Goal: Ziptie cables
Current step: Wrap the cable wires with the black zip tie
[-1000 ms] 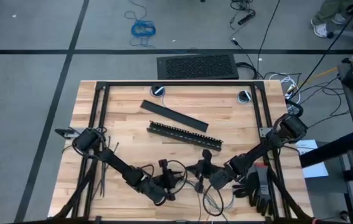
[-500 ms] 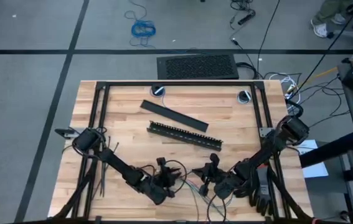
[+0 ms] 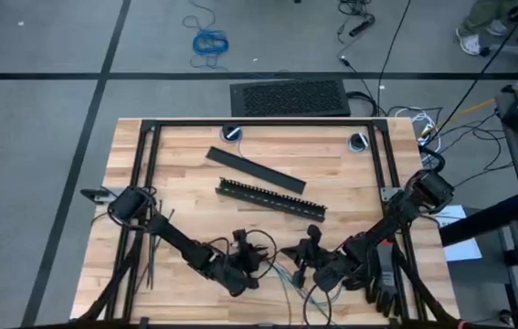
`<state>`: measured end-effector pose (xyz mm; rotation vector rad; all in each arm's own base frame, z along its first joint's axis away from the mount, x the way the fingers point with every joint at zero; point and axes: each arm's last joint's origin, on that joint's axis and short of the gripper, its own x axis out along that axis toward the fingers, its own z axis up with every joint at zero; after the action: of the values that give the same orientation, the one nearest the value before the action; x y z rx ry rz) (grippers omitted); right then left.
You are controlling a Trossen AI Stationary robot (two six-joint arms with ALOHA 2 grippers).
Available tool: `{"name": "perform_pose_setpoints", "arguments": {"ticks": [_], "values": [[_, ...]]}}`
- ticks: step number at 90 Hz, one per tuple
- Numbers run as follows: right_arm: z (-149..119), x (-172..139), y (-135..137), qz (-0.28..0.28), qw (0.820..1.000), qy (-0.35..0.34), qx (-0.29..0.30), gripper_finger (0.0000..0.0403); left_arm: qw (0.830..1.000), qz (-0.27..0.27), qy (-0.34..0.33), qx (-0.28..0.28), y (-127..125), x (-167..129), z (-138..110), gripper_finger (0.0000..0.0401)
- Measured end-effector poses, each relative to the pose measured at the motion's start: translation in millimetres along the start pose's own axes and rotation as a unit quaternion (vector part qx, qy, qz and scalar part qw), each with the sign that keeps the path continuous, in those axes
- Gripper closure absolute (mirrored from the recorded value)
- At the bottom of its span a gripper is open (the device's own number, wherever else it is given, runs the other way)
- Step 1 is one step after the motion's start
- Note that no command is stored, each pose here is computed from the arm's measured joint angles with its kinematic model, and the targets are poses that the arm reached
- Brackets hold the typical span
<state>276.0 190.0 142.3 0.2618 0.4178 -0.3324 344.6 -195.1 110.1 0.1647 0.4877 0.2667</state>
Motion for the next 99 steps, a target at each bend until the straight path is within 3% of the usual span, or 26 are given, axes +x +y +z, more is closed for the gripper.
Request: {"name": "perform_pose_setpoints", "arguments": {"ticks": [25, 49, 69, 99], "values": [[5.7, 0.0, -1.6, -0.057, 0.992, -0.057, -0.098, 0.0403, 0.999, -0.028, -0.014, -0.008, -0.9, 1.2, 5.6, 0.0318], [8.6, 2.8, 0.2, -0.027, 0.991, -0.045, -0.123, 0.0403, 1.0, -0.026, -0.007, -0.004, 1.0, 4.6, 3.3, 0.0318], [12.5, 2.3, 3.4, -0.022, 0.973, -0.058, -0.22, 0.0403, 0.999, -0.024, -0.004, -0.021, 5.3, 8.9, 3.9, 0.0318], [23.8, 9.1, 2.5, -0.014, 0.967, -0.08, -0.24, 0.0403, 0.999, -0.023, -0.006, -0.023, 5.7, 9.6, 4.1, 0.0318]]}}
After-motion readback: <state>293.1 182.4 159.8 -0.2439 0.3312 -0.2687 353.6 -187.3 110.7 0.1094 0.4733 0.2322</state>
